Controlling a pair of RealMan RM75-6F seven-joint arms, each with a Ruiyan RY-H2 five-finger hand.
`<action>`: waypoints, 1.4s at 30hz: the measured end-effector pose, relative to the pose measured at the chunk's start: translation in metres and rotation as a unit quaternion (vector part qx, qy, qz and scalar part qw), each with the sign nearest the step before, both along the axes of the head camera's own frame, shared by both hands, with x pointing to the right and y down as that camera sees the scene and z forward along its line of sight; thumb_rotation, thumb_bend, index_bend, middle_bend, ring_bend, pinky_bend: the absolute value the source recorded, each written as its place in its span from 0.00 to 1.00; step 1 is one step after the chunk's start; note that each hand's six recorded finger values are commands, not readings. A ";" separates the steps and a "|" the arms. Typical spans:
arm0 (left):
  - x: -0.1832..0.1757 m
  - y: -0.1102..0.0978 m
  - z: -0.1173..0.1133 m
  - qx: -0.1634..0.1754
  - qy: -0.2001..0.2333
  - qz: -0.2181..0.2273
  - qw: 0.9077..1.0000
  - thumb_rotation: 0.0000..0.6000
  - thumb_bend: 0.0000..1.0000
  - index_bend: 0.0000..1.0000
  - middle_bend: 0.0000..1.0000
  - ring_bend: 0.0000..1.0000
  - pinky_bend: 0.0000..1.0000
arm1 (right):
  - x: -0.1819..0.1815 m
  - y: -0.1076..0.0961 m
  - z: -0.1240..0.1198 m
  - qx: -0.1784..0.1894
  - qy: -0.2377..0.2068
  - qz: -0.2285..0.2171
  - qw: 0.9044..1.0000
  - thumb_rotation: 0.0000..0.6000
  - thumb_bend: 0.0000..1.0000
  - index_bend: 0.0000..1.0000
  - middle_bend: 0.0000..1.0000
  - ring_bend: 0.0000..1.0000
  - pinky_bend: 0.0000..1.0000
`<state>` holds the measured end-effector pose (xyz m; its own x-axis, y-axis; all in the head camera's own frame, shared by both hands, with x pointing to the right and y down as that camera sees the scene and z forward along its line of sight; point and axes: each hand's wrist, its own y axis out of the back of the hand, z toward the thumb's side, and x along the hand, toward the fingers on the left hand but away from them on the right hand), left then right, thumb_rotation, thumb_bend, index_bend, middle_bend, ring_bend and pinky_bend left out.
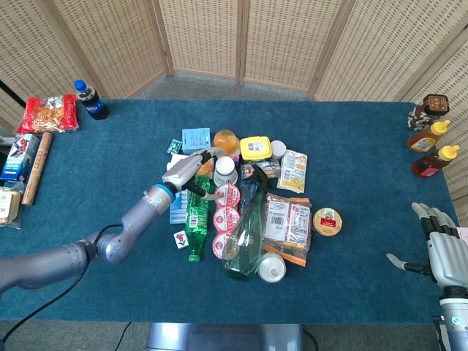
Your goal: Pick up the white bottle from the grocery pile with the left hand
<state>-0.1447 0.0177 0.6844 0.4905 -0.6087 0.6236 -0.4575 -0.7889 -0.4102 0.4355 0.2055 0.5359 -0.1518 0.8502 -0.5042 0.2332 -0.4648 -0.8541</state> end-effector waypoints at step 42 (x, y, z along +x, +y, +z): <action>0.019 -0.007 0.023 0.060 -0.032 -0.013 0.998 1.00 0.50 0.54 0.38 0.43 0.15 | 0.019 0.009 -0.013 0.016 -0.017 0.037 0.999 0.83 0.03 0.00 0.03 0.00 0.00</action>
